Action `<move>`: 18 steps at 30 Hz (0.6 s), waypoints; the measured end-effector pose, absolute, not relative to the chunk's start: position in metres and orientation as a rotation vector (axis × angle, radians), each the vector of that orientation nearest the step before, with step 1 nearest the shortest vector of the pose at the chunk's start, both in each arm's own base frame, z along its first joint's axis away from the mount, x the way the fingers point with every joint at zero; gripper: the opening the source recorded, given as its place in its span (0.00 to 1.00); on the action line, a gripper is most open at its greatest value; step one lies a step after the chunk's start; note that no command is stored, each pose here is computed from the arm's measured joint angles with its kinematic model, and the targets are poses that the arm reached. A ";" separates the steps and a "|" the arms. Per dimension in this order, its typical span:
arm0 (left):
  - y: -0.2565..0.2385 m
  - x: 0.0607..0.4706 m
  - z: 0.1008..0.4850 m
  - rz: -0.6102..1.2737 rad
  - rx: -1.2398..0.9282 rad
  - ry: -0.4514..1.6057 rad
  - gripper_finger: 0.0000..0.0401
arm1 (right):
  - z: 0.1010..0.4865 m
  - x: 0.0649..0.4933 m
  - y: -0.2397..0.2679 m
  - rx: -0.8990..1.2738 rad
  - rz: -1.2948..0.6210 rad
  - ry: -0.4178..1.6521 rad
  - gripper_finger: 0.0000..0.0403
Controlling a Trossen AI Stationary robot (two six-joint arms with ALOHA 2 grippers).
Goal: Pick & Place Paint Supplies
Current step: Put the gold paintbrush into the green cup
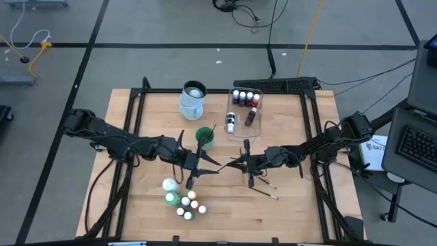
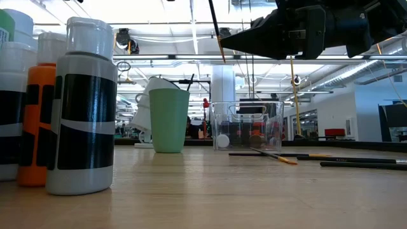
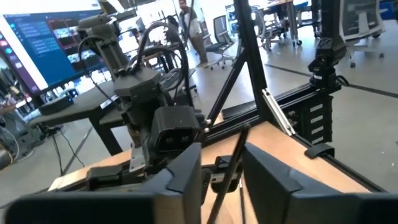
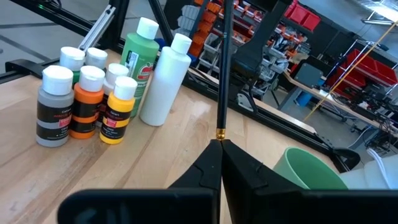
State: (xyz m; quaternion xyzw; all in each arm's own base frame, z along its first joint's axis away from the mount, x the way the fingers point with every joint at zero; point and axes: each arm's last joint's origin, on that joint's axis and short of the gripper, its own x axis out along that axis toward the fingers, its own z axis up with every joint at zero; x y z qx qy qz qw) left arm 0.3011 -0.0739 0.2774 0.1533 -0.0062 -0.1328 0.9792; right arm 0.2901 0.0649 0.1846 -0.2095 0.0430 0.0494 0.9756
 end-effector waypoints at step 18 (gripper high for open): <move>-0.069 0.302 0.273 -0.272 0.351 0.028 0.00 | 0.182 0.290 0.064 -0.413 0.083 0.114 0.00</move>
